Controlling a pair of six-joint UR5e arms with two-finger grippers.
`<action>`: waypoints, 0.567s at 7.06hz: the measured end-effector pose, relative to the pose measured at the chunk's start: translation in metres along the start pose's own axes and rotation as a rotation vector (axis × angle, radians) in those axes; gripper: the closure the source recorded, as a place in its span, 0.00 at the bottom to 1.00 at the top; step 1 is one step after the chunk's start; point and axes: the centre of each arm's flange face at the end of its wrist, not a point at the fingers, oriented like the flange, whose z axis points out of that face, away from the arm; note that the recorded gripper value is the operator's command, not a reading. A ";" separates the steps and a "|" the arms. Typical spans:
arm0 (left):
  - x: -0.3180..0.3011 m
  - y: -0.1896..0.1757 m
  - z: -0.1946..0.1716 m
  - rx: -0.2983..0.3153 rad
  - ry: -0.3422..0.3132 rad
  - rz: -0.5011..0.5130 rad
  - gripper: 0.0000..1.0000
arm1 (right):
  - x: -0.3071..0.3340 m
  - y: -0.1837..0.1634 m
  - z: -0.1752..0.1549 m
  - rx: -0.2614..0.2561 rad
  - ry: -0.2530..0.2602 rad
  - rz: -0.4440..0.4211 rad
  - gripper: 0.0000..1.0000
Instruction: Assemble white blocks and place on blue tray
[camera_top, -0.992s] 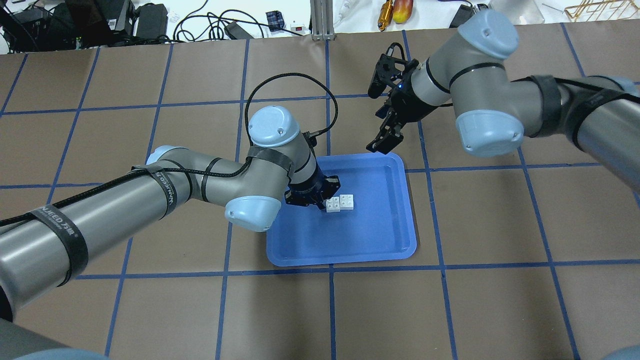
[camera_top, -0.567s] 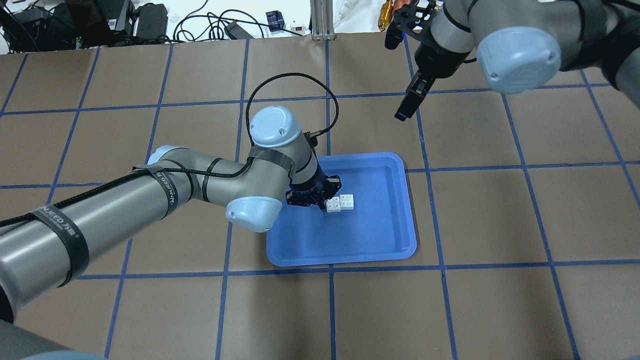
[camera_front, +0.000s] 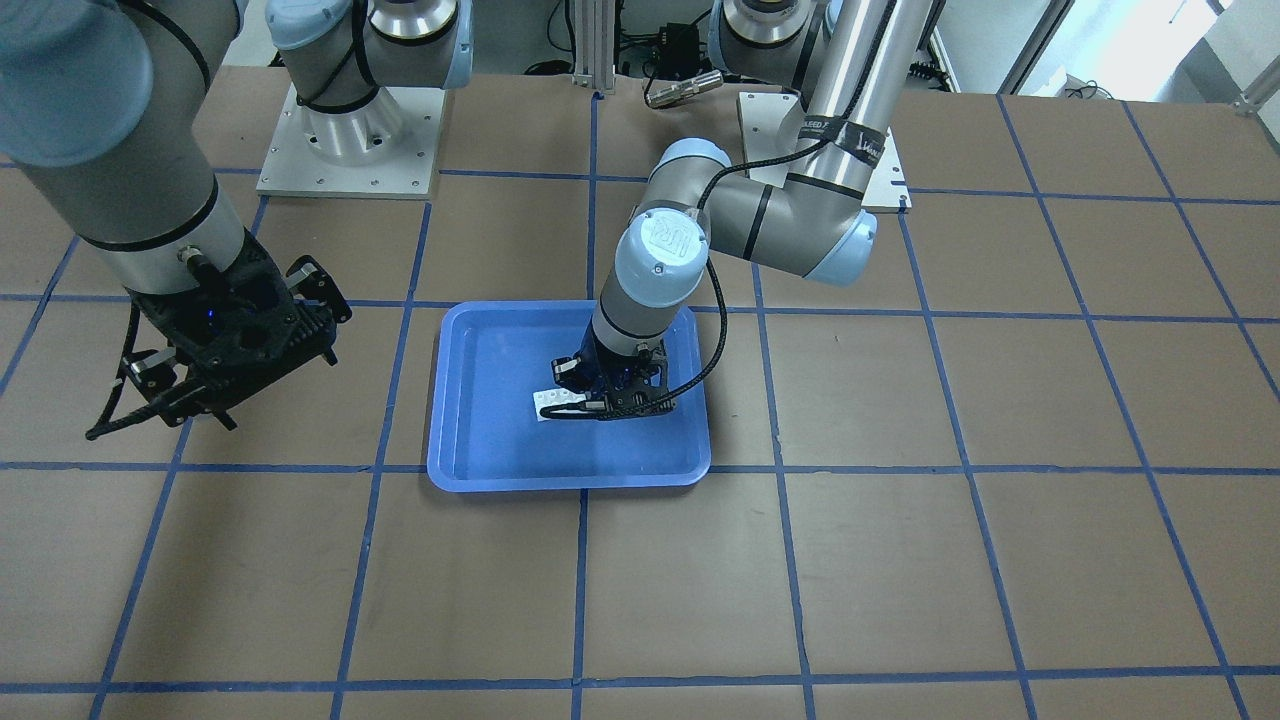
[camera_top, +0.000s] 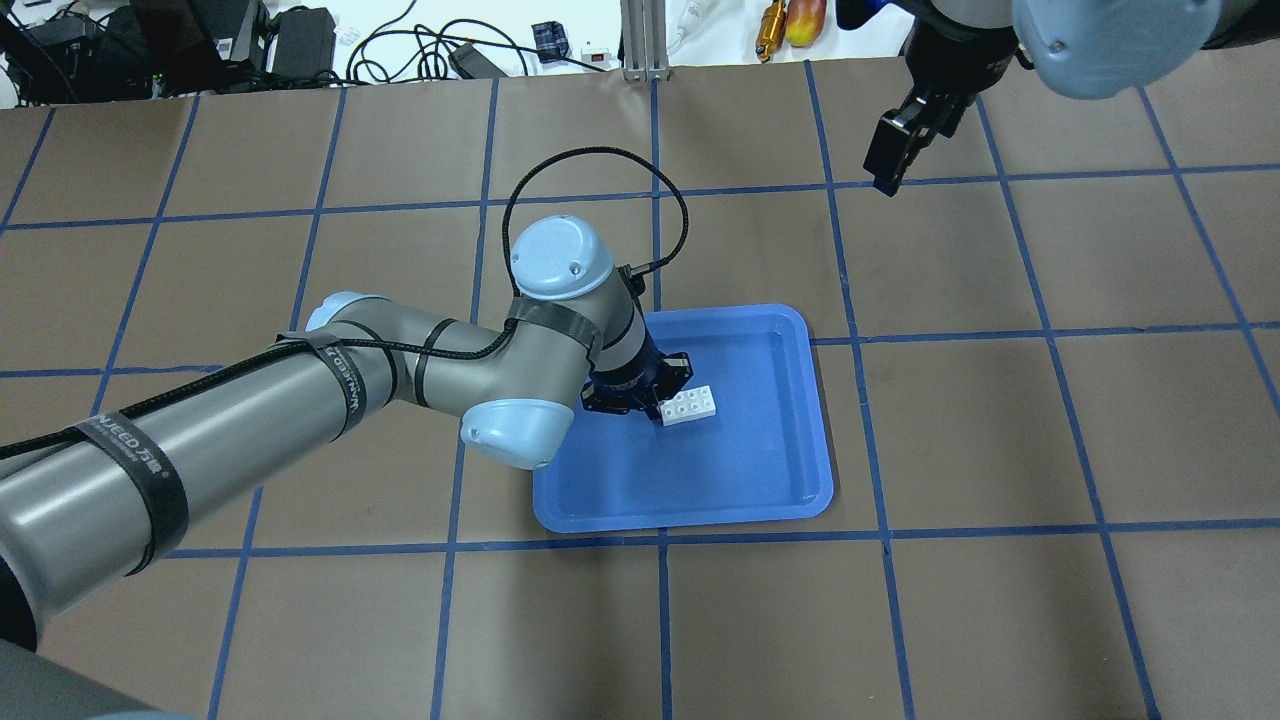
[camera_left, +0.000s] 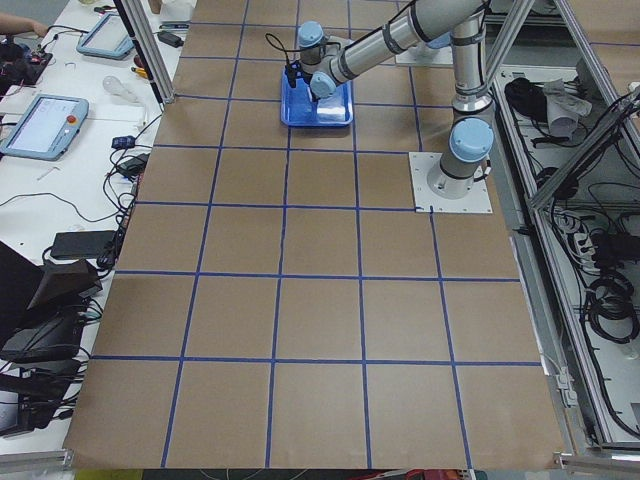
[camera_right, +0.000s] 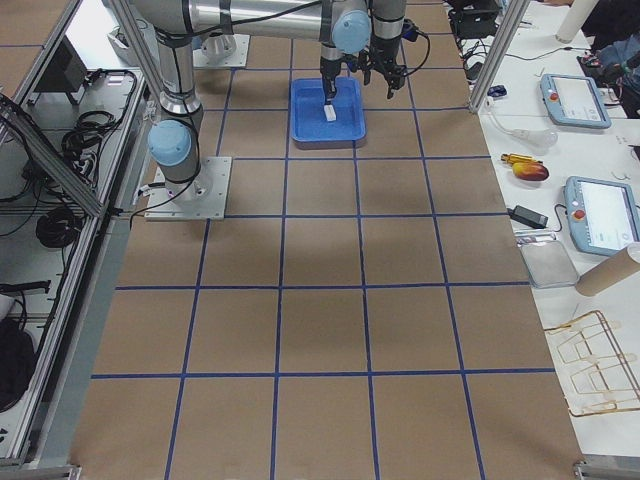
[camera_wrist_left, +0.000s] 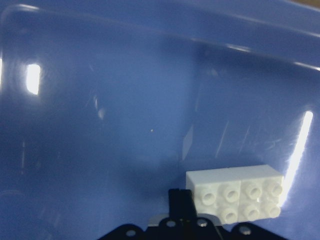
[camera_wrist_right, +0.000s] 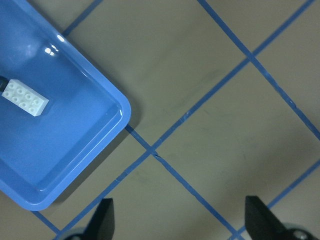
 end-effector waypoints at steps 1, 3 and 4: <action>0.001 -0.001 -0.003 0.007 0.004 0.007 1.00 | -0.001 0.006 -0.011 0.004 0.016 0.111 0.00; 0.006 -0.012 -0.023 0.045 0.020 0.025 1.00 | -0.016 0.023 -0.037 0.015 0.010 0.432 0.00; 0.003 -0.020 -0.036 0.066 0.028 0.030 0.98 | -0.029 0.035 -0.052 0.021 0.007 0.576 0.00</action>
